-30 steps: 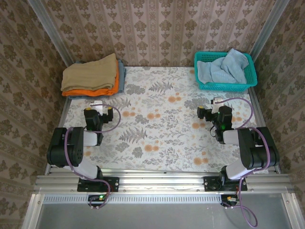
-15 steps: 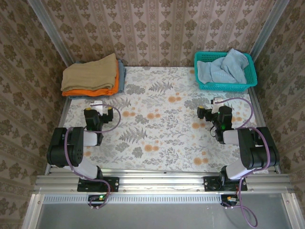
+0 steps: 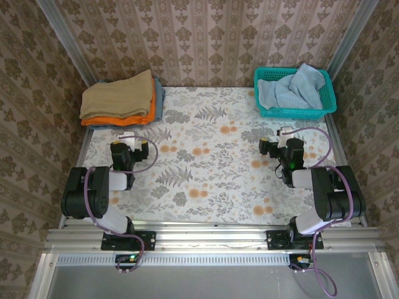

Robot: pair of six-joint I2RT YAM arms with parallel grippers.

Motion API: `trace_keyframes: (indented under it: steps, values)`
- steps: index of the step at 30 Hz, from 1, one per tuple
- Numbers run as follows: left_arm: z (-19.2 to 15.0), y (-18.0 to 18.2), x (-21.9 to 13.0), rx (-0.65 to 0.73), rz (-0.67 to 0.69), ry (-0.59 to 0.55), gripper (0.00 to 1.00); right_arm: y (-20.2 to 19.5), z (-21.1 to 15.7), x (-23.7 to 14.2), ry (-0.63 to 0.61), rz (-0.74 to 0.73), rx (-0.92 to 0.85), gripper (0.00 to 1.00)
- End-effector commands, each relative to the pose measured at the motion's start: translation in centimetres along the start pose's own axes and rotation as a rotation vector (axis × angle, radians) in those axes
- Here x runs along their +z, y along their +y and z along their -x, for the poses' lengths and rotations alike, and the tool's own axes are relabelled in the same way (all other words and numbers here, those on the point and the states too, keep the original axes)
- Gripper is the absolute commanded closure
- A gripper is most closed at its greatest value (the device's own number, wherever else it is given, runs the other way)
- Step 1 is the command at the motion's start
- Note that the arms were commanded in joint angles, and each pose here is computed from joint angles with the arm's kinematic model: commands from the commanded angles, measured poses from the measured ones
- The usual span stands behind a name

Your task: Fold and stack the trousers

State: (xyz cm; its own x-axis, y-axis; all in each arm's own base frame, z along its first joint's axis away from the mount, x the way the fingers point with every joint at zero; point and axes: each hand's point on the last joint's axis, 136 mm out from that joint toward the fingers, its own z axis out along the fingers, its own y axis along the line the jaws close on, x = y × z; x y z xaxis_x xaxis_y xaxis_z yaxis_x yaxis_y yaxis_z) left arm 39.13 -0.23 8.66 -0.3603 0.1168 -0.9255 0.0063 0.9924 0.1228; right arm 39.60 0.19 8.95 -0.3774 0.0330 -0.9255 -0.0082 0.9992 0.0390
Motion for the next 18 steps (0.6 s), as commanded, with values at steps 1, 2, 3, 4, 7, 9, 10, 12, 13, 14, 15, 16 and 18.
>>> trace_keyframes:
  steps: [1,2,3,4,7,9,10,12,13,14,15,16,18]
  values:
    - [3.9,0.2,-0.9,0.022,0.008,-0.053,0.0,-0.4,1.7,0.2,-0.011,-0.036,-0.001,0.0]
    - [4.9,-0.1,-1.5,0.039,0.0,-0.051,0.0,-0.1,2.2,0.2,0.01,-0.024,-0.01,0.0]
    - [6.0,-0.4,-2.1,0.053,-0.006,-0.064,0.0,0.3,2.8,0.2,0.033,-0.013,-0.026,0.0]
    - [7.4,-0.5,-2.9,0.063,-0.009,-0.093,0.0,0.9,3.4,0.2,0.065,-0.006,-0.047,0.0]
    - [12.1,2.0,-5.8,-0.15,0.114,-0.211,0.0,2.8,7.3,-0.7,0.061,-0.013,-0.075,0.0]
    - [13.5,4.7,-8.0,-0.401,0.221,-0.214,0.0,4.6,10.6,-2.0,0.047,0.026,-0.047,0.0]
    - [14.2,5.5,-9.2,-0.499,0.243,-0.19,0.0,5.4,12.7,-3.0,0.037,0.044,-0.016,0.0]
    - [14.6,6.0,-11.0,-0.615,0.236,-0.12,0.0,6.0,15.9,-4.7,0.054,0.049,0.126,0.0]
    - [14.6,5.9,-11.9,-0.653,0.21,-0.092,0.0,5.6,16.6,-5.6,0.1,0.024,0.233,0.0]
    - [14.8,6.1,-12.4,-0.654,0.192,-0.111,0.0,4.9,17.2,-6.5,0.153,-0.002,0.333,0.0]
    - [14.3,6.6,-13.0,-0.688,0.206,-0.137,0.0,4.3,17.0,-6.9,0.192,-0.021,0.429,0.0]
    - [12.6,7.4,-13.7,-0.796,0.237,-0.149,0.0,4.0,16.4,-6.9,0.218,-0.013,0.553,0.0]
    - [10.8,7.2,-14.1,-0.919,0.144,-0.207,0.0,5.1,15.7,-6.1,0.239,0.151,0.688,0.03]
